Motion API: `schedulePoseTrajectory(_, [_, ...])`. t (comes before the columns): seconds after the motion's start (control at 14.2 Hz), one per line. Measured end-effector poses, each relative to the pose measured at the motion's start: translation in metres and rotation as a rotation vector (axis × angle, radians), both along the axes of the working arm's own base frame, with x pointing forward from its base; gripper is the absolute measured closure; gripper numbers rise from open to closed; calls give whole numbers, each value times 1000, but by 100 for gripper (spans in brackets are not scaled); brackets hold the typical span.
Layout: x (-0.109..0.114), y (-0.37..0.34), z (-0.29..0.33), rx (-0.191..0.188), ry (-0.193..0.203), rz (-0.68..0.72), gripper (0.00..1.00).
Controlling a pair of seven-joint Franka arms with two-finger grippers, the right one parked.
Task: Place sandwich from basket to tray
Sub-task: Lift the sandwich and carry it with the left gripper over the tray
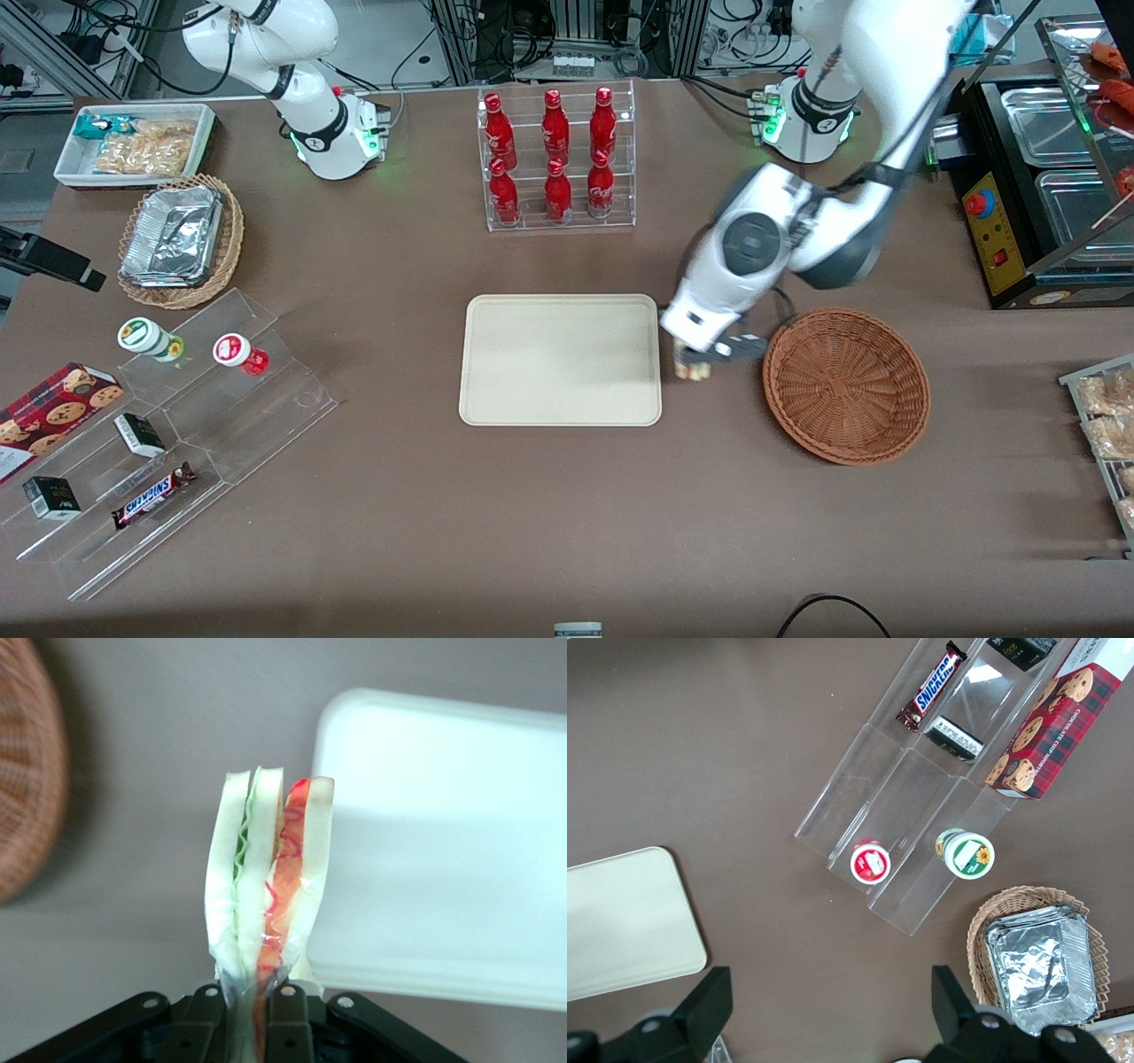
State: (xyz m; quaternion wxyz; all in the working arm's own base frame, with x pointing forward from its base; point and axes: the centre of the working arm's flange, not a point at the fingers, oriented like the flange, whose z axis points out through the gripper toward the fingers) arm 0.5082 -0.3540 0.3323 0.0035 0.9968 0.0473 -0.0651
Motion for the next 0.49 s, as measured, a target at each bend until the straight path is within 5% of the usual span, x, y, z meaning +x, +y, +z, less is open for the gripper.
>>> schedulePoseTrajectory(0.28, [15, -58, 1, -81, -36, 31, 86])
schedulePoseTrajectory(0.49, [30, -101, -31, -40, -103, 64, 86])
